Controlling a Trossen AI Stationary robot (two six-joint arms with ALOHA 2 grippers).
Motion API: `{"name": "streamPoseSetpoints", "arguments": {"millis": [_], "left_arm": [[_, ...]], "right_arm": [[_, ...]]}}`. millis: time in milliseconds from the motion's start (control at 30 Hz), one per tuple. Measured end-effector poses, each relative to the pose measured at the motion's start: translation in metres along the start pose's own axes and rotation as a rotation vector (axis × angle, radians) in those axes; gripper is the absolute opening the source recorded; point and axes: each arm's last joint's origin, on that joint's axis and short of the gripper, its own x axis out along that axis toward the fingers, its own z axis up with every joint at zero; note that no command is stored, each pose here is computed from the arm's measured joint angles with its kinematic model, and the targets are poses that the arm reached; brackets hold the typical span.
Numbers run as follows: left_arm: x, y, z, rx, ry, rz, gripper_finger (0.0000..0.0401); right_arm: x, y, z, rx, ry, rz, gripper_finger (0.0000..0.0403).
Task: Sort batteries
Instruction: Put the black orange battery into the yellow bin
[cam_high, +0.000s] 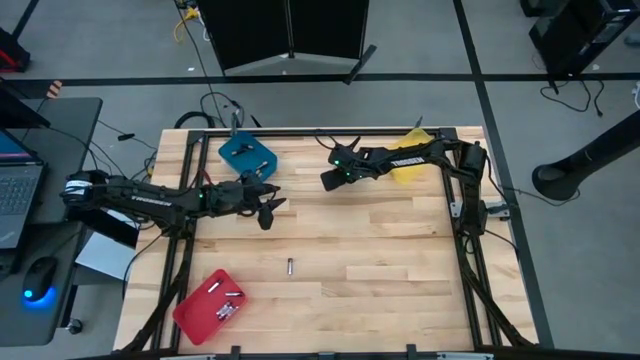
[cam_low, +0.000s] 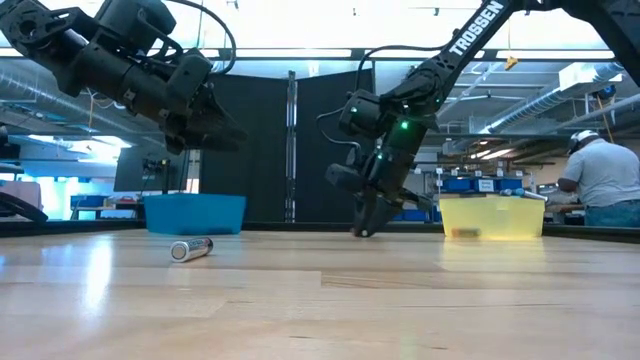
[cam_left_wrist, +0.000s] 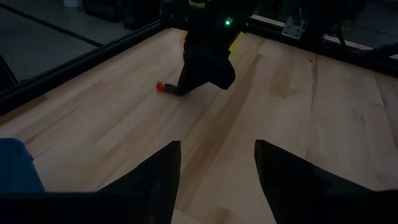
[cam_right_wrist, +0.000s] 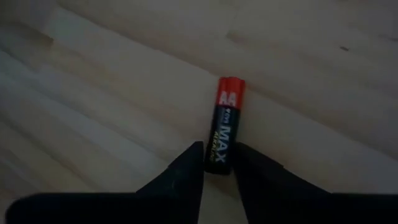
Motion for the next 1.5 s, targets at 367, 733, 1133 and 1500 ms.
{"name": "streamPoseSetpoints", "arguments": {"millis": [367, 733, 1133, 1500], "left_arm": [[-0.001, -0.002, -0.001, 0.004, 0.002, -0.011, 0.0214], [-0.002, -0.007, -0.002, 0.036, 0.005, -0.034, 0.0214], [-0.003, -0.011, -0.002, 0.049, 0.000, -0.056, 0.0213], [-0.003, -0.012, -0.001, 0.067, -0.014, -0.060, 0.0213]], "right_arm": [[-0.010, 0.000, 0.000, -0.125, 0.022, -0.037, 0.0062], [-0.113, -0.006, 0.009, -0.364, 0.021, -0.227, 0.0059], [-0.159, -0.095, 0.007, -0.408, 0.196, -0.506, 0.0059], [-0.100, -0.165, 0.010, -0.424, 0.266, -0.417, 0.0059]]}}
